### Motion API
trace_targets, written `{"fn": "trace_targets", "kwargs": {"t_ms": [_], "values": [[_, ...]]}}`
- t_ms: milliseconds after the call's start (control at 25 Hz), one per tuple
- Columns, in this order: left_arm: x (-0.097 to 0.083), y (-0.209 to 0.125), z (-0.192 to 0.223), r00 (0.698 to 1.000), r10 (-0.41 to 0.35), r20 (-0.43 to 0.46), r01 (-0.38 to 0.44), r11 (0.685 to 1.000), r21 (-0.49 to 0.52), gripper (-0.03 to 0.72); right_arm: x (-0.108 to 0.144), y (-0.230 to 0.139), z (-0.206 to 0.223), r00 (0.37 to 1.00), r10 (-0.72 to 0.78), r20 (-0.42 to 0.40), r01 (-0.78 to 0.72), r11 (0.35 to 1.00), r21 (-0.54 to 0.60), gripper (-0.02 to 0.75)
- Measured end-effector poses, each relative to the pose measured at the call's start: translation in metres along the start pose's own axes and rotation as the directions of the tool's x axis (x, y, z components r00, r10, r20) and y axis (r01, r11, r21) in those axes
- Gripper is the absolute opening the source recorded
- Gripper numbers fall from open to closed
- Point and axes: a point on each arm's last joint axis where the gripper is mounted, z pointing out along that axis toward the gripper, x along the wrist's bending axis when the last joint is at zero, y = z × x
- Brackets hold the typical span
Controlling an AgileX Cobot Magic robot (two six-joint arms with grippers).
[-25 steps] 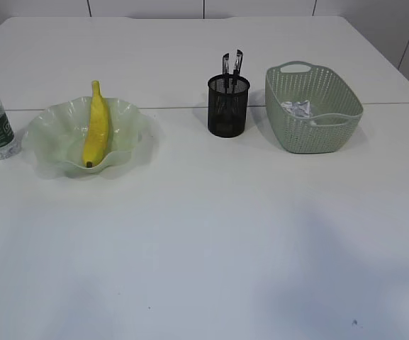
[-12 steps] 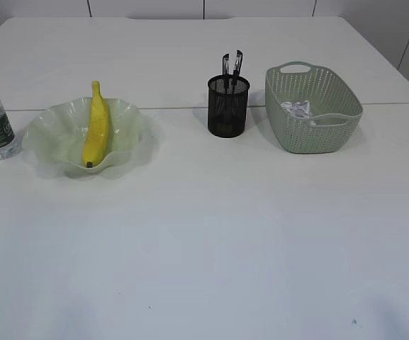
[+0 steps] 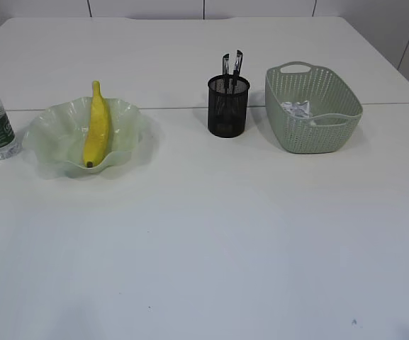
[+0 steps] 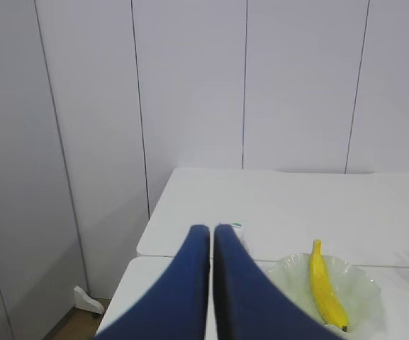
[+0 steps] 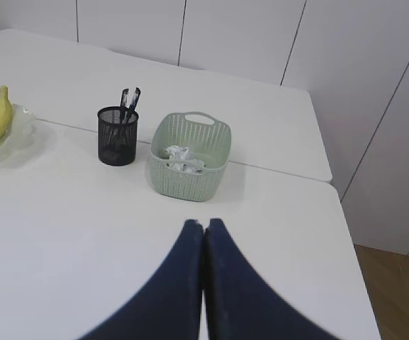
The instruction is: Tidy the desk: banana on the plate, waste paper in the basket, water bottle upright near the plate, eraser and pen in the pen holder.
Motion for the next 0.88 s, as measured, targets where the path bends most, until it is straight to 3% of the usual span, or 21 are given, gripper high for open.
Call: {"fn": "trace_targets", "kwargs": {"t_ms": [200, 360, 640, 880], "values": [[0.001, -0.005, 0.0, 1.0, 0.02, -0.009, -0.019, 0.998, 0.055, -0.019, 0.007, -0.035, 0.009, 1.0, 0.028, 0.001, -0.028, 0.999, 0.031, -0.01], [0.003, -0.009, -0.01, 0.999, 0.032, -0.01, -0.031, 0.998, 0.052, -0.019, 0.014, -0.054, 0.025, 0.998, 0.065, -0.022, -0.062, 0.991, 0.119, -0.01], [0.011, -0.028, -0.036, 0.999, 0.039, -0.023, -0.037, 0.996, 0.083, -0.019, 0.021, -0.067, 0.038, 0.995, 0.084, -0.05, -0.074, 0.982, 0.176, -0.01], [0.01, -0.042, -0.03, 0.998, 0.057, -0.023, -0.052, 0.982, 0.181, -0.019, 0.023, -0.071, 0.041, 0.995, 0.084, -0.053, -0.072, 0.979, 0.192, -0.01]]}}
